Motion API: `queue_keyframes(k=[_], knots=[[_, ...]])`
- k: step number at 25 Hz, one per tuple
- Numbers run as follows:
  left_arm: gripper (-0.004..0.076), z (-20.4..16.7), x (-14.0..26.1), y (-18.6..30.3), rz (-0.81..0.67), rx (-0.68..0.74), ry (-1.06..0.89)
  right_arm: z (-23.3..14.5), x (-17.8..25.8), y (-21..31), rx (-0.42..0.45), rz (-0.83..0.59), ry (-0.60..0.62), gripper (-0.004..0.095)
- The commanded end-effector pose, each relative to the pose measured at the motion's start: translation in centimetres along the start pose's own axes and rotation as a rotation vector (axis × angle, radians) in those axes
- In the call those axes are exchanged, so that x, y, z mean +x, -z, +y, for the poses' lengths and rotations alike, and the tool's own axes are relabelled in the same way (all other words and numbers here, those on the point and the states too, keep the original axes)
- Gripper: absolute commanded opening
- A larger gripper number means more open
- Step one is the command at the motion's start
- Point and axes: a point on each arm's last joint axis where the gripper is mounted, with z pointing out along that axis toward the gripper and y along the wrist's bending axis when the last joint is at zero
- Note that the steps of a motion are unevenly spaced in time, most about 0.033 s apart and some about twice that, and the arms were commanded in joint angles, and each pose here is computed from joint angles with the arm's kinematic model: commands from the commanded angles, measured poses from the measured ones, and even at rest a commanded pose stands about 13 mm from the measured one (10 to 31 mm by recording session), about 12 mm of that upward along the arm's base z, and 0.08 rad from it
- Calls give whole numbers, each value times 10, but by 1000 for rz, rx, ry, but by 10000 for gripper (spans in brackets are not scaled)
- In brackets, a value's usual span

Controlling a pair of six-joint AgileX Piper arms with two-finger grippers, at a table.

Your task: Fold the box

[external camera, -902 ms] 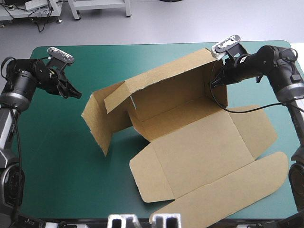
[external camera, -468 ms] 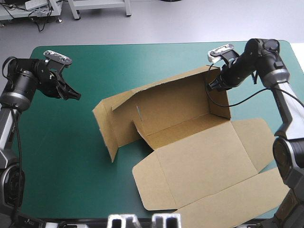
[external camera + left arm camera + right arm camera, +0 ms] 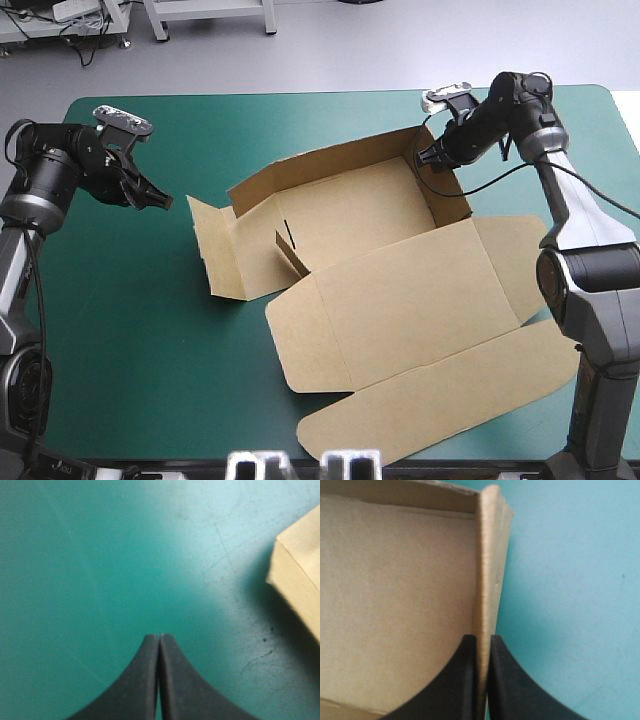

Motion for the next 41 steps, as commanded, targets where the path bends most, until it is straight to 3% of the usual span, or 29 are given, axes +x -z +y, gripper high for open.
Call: queue_keyframes(k=[1, 8, 10, 18, 23, 27, 29, 32, 35, 37, 41], knots=[[-9, 1, -8, 23, -106, -14, 17, 2, -3, 13, 1, -4, 20, 71], [-9, -3, -10, 23, -125, 28, 42, 6, -9, 35, 20, -62, 4, 613], [-9, -3, -10, 23, -125, 30, 43, 9, -12, 51, 31, -100, -18, 699], [-9, -3, -10, 23, -124, 32, 44, 27, -7, 113, 72, -208, -7, 698], [-9, -3, -10, 23, -128, 33, 45, 22, 8, 88, 70, -103, -46, 698], [-9, -3, -10, 23, -128, 33, 45, 24, 24, 51, -25, 6, -63, 698], [-9, -3, -10, 23, -128, 33, 45, 20, 24, 38, -30, 28, -60, 698], [-9, -3, -10, 22, -127, 33, 45, 17, 23, 26, -43, 46, -68, 641], [-9, -6, -11, 22, -138, 61, 61, 13, 23, 7, -63, 79, -69, 499], [-9, -9, -13, 23, -154, 103, 85, 12, 22, 5, -65, 80, -30, 360], [-9, -10, -16, 24, -183, 110, 97, 10, 17, 13, -50, 51, 34, -18]])
